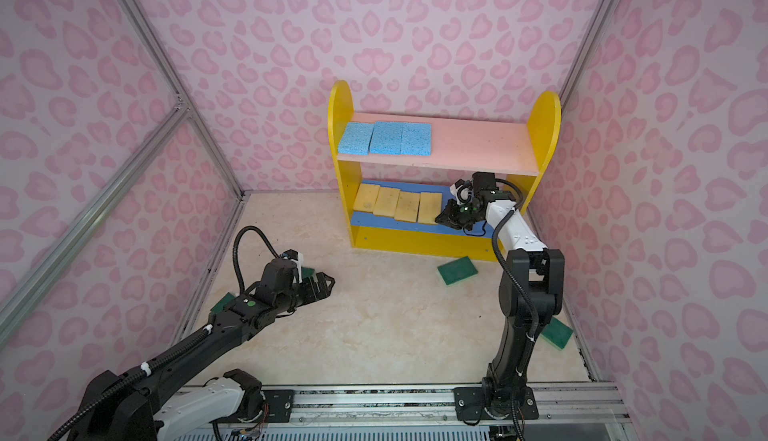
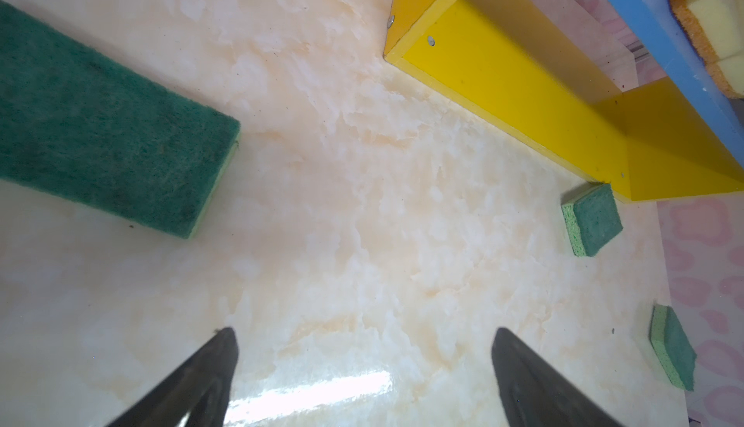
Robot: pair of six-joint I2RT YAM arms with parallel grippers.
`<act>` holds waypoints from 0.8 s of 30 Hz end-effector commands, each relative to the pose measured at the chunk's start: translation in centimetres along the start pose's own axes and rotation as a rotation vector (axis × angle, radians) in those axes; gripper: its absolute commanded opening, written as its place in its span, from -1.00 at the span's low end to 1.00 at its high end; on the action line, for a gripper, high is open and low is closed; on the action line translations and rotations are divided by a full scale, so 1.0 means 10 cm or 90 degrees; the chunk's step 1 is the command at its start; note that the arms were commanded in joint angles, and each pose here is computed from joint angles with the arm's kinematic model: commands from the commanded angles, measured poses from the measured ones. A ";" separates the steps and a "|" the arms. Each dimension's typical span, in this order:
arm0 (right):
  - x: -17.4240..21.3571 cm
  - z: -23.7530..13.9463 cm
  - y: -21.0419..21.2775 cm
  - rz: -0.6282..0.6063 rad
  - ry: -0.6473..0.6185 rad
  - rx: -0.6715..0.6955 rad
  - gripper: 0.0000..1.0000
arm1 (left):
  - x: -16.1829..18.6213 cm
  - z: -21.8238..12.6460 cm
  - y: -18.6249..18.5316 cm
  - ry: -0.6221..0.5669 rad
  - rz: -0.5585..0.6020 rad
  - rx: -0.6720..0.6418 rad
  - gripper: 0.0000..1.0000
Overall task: Place and organize the cleaning sponges onto the shelf
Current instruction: 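Set the yellow sponge upright beside the other three and open the right gripper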
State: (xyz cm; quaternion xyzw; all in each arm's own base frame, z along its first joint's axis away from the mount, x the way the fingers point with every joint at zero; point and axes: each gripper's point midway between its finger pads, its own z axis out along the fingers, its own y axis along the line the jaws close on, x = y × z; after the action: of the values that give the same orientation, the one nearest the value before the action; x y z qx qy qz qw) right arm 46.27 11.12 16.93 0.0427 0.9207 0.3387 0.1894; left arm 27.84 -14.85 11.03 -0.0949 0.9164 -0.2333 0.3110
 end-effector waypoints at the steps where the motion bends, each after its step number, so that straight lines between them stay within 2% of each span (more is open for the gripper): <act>1: -0.02 -0.02 -0.03 0.009 -0.013 0.013 -0.78 | -0.01 -0.03 0.00 -0.003 -0.002 0.000 0.99; 8: -0.02 -0.01 0.07 0.005 -0.015 -0.006 -0.76 | 0.00 -0.03 0.01 -0.003 -0.003 -0.001 0.99; 13: -0.02 0.04 0.10 0.002 -0.014 -0.003 -0.60 | 0.00 -0.04 0.00 -0.002 -0.004 0.001 0.99; 19: -0.09 0.00 0.13 0.001 -0.032 0.001 -0.06 | 0.01 -0.07 0.03 -0.002 -0.002 -0.007 0.99; 24: -0.12 -0.10 0.19 -0.009 -0.052 0.007 0.27 | -0.01 -0.10 0.06 -0.007 -0.014 -0.012 0.98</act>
State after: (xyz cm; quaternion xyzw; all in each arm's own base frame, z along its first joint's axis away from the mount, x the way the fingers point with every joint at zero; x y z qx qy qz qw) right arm 46.66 11.90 18.48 0.0529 0.9154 0.3376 0.2125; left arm 27.40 -14.32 11.54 -0.0991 0.9154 -0.2315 0.3142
